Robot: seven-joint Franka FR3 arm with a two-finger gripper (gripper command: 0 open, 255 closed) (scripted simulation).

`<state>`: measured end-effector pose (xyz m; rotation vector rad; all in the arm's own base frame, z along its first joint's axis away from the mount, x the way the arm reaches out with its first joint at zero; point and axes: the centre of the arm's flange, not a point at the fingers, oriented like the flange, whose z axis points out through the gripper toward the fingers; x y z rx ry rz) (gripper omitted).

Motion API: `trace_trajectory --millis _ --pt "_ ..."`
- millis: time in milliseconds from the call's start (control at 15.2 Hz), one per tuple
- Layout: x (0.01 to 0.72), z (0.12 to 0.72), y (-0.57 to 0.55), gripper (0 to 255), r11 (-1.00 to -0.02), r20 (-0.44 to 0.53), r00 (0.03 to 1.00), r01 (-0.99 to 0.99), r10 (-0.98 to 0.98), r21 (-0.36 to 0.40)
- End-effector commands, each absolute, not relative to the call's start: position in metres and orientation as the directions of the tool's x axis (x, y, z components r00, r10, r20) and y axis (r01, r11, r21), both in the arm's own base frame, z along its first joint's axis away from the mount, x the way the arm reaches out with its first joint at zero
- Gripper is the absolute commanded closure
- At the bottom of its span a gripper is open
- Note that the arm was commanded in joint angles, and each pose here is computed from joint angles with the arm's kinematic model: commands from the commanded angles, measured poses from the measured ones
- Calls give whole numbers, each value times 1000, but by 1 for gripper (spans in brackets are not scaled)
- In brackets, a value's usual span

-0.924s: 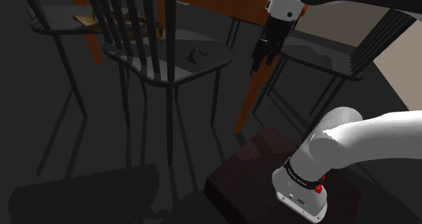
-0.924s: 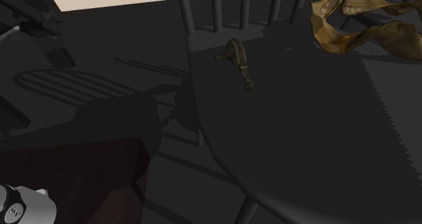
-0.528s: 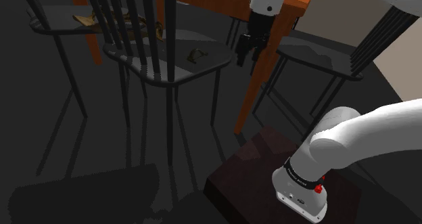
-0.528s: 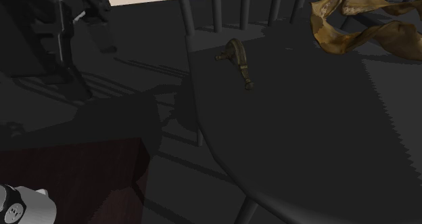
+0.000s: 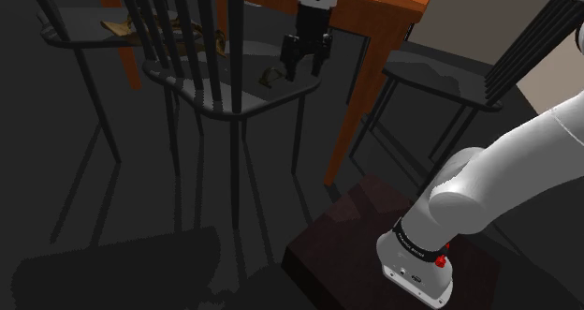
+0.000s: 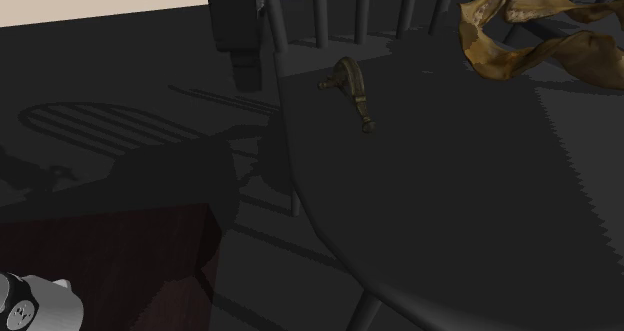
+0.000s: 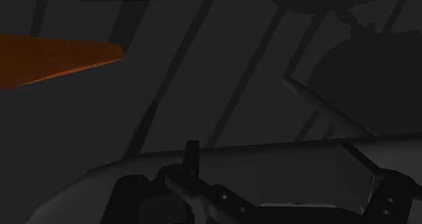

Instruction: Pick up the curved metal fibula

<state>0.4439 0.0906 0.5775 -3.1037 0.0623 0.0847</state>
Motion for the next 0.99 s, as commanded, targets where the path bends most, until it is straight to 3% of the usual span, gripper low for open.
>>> trace_trajectory --millis 0,264,924 --pt "470 577 102 0 -998 -68 997 -49 -47 -38" --pt "519 576 129 0 -997 -91 994 -64 -60 -44" --pt "519 536 129 0 -997 -91 994 -64 -60 -44"
